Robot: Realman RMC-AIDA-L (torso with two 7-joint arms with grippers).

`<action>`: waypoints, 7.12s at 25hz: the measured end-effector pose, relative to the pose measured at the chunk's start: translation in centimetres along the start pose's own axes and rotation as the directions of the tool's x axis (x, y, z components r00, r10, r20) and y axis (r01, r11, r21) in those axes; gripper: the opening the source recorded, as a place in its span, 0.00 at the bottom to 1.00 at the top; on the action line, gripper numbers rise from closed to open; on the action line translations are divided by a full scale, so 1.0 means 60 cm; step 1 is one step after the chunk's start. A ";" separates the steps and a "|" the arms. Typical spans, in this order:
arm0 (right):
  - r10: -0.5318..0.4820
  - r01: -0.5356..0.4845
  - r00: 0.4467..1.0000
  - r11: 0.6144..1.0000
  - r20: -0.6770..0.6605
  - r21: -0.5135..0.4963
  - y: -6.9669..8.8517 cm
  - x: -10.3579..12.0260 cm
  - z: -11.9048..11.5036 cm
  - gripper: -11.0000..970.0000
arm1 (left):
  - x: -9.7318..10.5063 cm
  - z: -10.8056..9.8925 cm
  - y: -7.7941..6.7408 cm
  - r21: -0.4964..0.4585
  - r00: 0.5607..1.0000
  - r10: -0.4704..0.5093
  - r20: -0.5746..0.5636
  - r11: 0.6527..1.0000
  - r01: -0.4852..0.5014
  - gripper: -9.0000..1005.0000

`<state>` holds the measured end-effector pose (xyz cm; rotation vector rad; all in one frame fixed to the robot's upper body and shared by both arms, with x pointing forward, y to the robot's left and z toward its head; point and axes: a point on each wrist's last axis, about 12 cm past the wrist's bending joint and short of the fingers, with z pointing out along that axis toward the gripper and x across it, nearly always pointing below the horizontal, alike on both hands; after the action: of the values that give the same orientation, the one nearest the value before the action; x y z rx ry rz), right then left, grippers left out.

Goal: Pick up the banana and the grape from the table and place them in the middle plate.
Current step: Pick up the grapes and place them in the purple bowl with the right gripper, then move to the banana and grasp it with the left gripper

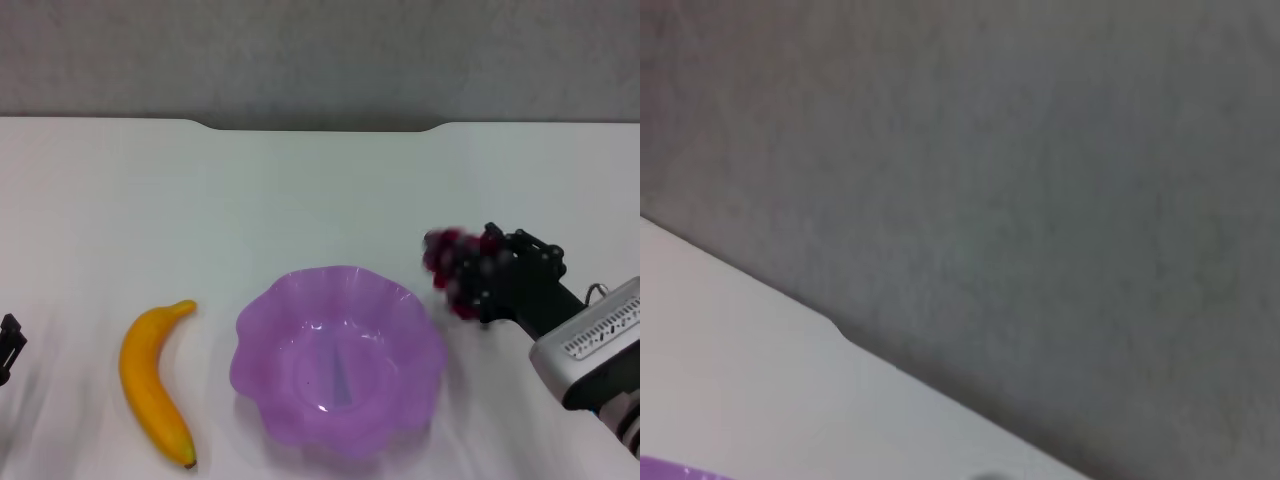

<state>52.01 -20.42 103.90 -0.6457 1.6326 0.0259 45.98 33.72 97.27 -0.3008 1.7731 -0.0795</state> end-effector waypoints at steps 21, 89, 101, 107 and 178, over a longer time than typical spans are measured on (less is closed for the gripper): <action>-0.151 0.148 0.972 0.989 0.180 0.027 -0.001 -0.080 0.020 0.40 | -0.001 0.002 0.001 -0.003 1.000 0.001 0.002 1.000 -0.001 0.89; 0.012 0.017 0.995 0.961 0.102 -0.277 0.085 -0.007 0.035 0.39 | -0.010 0.007 -0.008 0.007 0.999 -0.020 0.043 1.000 0.020 0.89; 0.186 -0.139 0.956 0.968 0.227 -0.207 0.064 -0.013 0.002 0.88 | -0.011 0.008 -0.009 0.009 0.999 -0.018 0.043 1.000 0.018 0.89; 0.200 -0.171 0.966 0.970 0.165 -0.175 0.028 0.009 0.013 0.91 | -0.010 0.007 -0.009 0.015 0.999 -0.012 0.037 1.000 0.011 0.89; 0.483 -0.436 0.874 0.831 -0.060 0.347 -0.119 0.135 -0.030 0.91 | -0.001 0.023 -0.067 0.140 0.999 0.020 -0.028 0.990 -0.016 0.89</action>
<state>53.18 -30.25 99.24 0.0136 1.8514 0.0627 47.95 30.03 97.88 -0.1835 1.7885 -0.1955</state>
